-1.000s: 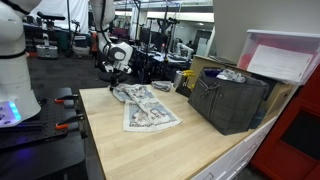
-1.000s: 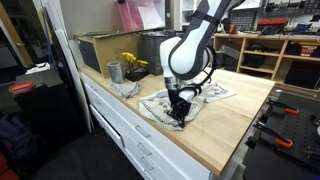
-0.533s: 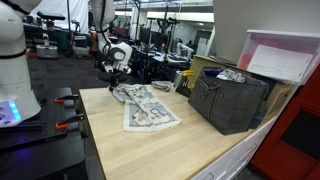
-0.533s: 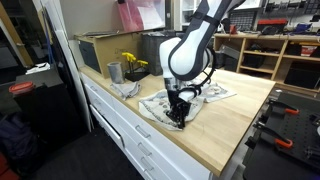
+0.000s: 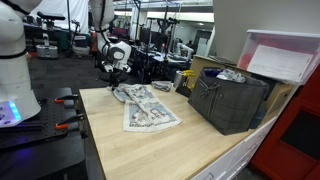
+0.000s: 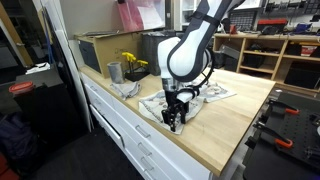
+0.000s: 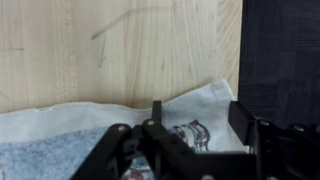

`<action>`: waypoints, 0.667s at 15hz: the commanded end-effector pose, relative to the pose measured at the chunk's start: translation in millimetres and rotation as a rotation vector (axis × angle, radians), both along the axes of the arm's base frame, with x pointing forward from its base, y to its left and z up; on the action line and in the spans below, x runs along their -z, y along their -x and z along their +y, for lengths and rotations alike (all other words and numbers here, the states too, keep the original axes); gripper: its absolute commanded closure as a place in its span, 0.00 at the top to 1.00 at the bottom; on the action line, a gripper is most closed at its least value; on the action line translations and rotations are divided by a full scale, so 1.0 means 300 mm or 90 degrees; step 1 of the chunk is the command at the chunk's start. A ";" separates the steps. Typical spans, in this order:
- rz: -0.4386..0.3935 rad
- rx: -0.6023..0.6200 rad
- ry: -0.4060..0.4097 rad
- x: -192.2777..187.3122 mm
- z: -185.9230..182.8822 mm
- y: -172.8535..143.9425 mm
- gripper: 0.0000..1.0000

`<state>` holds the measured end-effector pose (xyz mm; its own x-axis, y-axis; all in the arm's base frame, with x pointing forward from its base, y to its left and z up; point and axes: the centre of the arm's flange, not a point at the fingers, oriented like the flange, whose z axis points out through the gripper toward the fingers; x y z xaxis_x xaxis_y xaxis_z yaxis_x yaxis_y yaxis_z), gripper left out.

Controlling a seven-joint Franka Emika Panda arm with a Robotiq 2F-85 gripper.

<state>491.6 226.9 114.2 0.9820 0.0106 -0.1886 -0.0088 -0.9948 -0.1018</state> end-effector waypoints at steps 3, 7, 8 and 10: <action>-0.011 -0.030 0.005 0.055 -0.020 0.000 0.32; -0.017 -0.041 0.004 0.034 -0.016 0.013 0.02; -0.017 -0.040 0.006 0.018 -0.021 0.021 0.00; -0.008 -0.033 0.013 -0.020 -0.042 0.060 0.00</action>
